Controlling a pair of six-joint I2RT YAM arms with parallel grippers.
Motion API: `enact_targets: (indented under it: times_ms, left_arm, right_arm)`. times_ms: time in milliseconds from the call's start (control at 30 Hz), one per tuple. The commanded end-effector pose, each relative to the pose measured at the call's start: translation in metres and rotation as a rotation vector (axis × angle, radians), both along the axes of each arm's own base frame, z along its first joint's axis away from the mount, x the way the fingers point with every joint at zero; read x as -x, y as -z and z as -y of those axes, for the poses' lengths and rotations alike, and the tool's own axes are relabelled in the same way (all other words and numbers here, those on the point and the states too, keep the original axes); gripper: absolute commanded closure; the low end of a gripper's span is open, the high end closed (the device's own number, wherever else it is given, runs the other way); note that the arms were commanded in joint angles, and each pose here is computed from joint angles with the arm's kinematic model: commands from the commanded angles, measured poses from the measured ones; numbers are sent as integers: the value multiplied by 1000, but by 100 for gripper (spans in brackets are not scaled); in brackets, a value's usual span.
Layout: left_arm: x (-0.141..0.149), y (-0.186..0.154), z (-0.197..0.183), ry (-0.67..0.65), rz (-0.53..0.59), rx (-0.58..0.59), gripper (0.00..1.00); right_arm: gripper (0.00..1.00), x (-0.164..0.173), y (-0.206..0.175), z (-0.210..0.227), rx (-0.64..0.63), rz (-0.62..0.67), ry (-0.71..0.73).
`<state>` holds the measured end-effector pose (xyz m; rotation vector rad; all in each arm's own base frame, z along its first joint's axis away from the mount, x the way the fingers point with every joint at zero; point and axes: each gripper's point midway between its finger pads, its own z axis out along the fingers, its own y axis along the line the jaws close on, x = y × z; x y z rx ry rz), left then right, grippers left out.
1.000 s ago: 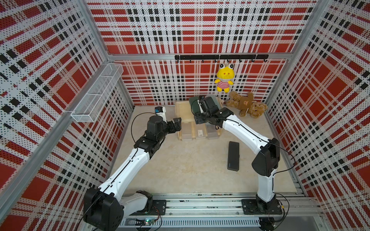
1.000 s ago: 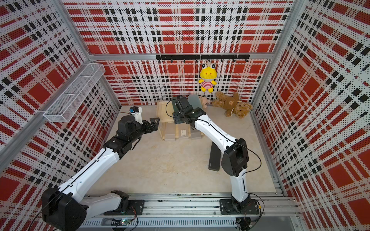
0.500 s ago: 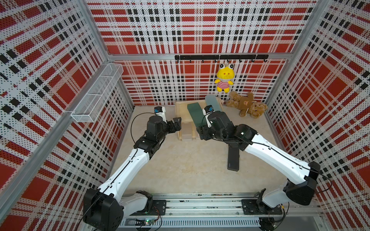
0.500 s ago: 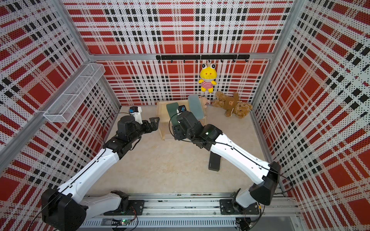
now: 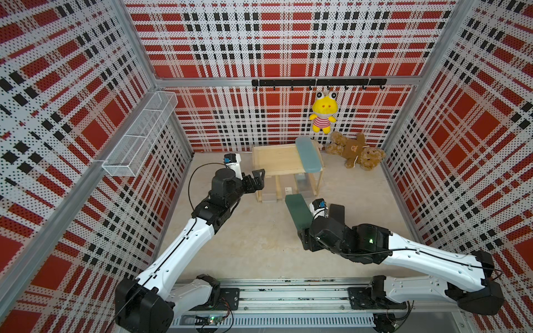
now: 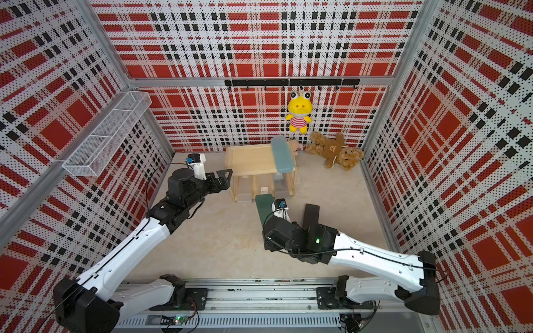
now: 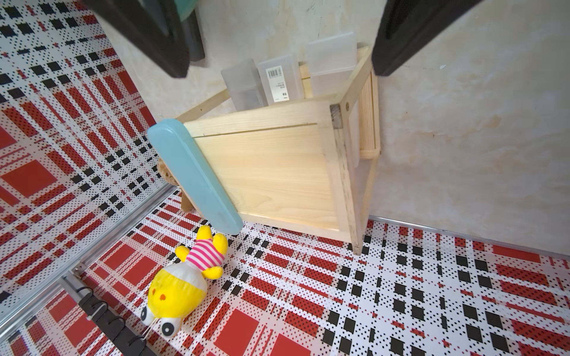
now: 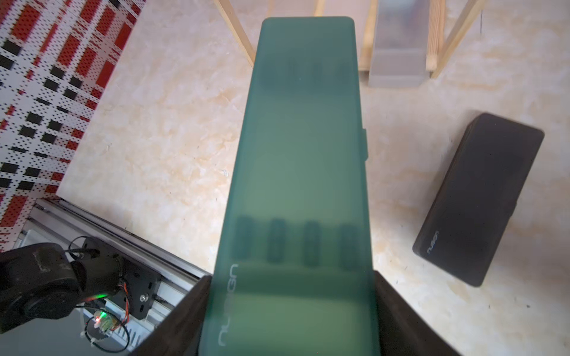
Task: Remove the pencil cases from the shelf
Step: Place the pencil case at the center of the board.
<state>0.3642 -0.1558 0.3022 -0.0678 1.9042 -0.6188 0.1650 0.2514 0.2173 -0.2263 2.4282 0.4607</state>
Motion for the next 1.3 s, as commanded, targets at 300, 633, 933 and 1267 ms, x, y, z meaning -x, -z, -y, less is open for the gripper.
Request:
enact_targets:
  times_ms: [300, 633, 933, 1267]
  left_arm:
    - [-1, 7, 4, -9, -6, -9, 1]
    - [-9, 12, 14, 7, -17, -18, 1]
    - [-12, 8, 18, 10, -10, -16, 1]
    - [-20, 9, 24, 15, -13, -13, 1]
  right_arm:
    - [57, 8, 76, 37, 41, -99, 174]
    - [54, -8, 107, 43, 40, -150, 214]
    - [54, -23, 136, 41, 51, -186, 216]
    - [49, -29, 173, 51, 94, -255, 229]
